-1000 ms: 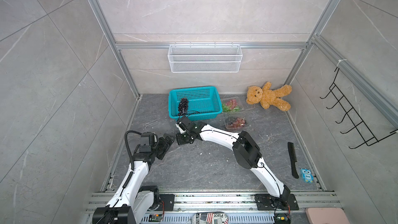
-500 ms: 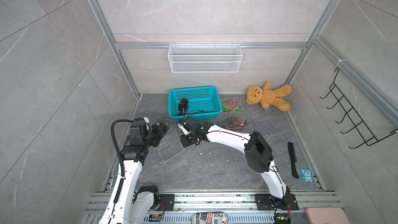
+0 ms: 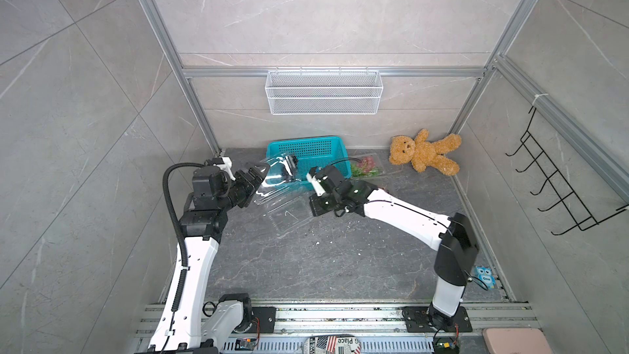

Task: Pack grapes into containers
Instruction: Place the packing box at the center of the board.

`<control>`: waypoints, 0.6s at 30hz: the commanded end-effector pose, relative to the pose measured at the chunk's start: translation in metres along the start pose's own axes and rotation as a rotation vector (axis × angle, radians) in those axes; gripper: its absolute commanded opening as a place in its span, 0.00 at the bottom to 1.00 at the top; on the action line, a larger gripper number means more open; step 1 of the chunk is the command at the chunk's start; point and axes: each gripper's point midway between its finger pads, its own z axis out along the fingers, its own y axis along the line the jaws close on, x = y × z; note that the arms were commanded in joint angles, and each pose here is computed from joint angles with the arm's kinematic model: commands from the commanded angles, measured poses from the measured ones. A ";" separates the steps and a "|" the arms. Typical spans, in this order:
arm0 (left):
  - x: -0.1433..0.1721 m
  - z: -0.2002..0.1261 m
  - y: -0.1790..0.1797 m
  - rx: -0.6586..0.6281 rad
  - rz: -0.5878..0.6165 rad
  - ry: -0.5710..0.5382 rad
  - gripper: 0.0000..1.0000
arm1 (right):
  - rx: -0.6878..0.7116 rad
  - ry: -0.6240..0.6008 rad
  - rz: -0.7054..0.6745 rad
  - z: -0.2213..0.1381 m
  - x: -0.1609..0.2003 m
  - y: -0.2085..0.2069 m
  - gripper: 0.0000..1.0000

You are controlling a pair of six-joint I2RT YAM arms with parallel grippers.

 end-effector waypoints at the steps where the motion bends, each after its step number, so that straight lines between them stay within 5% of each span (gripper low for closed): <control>1: 0.014 0.019 -0.023 0.062 0.065 0.073 0.99 | 0.109 -0.056 0.093 -0.041 -0.003 -0.062 0.00; 8: 0.099 0.108 -0.055 0.084 0.193 0.286 0.99 | 0.265 -0.012 0.339 -0.068 0.061 -0.190 0.00; 18: 0.208 0.204 -0.064 0.117 0.198 0.536 0.99 | 0.399 0.078 0.475 -0.085 0.145 -0.258 0.01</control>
